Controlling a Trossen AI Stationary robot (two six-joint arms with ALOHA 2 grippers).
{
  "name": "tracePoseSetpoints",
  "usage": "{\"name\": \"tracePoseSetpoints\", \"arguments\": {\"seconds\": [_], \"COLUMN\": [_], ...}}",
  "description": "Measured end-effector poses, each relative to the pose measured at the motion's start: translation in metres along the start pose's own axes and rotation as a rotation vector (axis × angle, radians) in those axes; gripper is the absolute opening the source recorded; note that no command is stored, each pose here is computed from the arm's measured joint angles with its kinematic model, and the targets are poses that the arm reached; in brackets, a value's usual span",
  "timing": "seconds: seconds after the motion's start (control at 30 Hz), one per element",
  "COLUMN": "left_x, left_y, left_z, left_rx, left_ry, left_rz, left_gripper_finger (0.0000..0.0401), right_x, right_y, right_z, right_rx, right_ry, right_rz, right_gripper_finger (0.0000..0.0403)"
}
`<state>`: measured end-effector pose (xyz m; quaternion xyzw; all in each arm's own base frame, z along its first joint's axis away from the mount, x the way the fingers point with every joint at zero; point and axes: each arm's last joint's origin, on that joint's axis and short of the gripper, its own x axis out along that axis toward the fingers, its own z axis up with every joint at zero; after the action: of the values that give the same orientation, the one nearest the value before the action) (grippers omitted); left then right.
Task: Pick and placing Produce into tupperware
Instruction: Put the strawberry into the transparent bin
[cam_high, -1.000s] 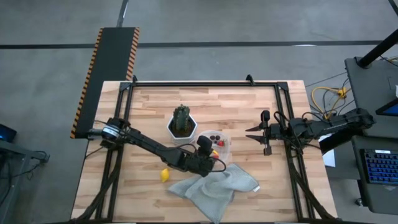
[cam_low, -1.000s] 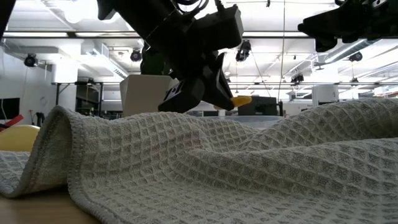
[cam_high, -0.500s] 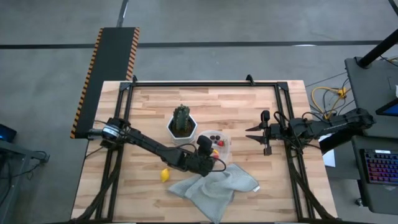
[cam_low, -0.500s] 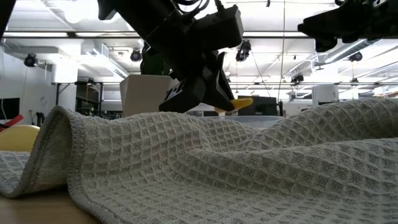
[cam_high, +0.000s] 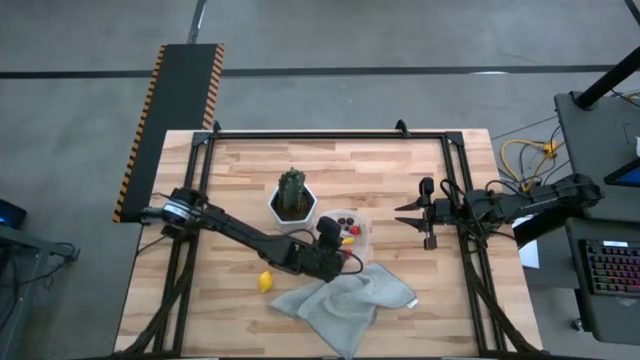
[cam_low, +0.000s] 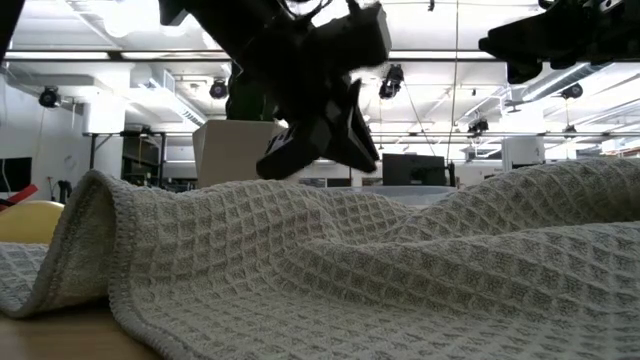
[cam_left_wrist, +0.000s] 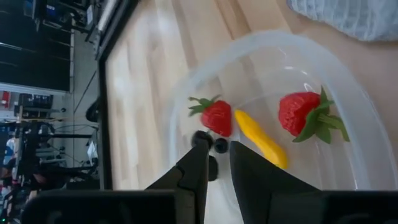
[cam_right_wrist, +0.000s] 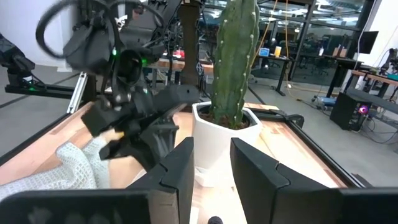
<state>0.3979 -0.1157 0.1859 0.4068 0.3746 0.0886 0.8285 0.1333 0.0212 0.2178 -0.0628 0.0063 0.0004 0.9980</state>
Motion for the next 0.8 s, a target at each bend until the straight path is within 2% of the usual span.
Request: {"name": "tracePoseSetpoints", "arguments": {"seconds": [0.27,0.43,0.57,0.7,0.8], "left_x": [-0.056,-0.099,-0.124,-0.134,-0.134], "left_y": [0.028,0.028,0.009,-0.007,-0.009], "left_z": [0.004,-0.002,-0.011,-0.023,-0.025], "left_rx": [-0.021,-0.038,0.124,0.31,0.315], "left_ry": [-0.017,-0.006,0.028,0.081,0.079], "left_rz": [0.006,-0.038,-0.152,-0.342,-0.391], "left_gripper_finger": [0.0053,0.0053,0.0052,0.0052,0.0052], "right_x": [0.0,0.0,0.0,0.0,0.0], "right_y": [0.0,0.0,0.0,0.0,0.0], "right_z": [-0.001,-0.002,-0.002,-0.002,-0.002], "right_rx": [0.002,0.007,0.007,0.007,0.007], "right_ry": [0.007,0.019,0.019,0.018,0.018], "right_rz": [0.001,0.002,0.001,0.001,0.001], "right_gripper_finger": [0.0097,0.0097,0.0097,0.0096,0.0097]}}
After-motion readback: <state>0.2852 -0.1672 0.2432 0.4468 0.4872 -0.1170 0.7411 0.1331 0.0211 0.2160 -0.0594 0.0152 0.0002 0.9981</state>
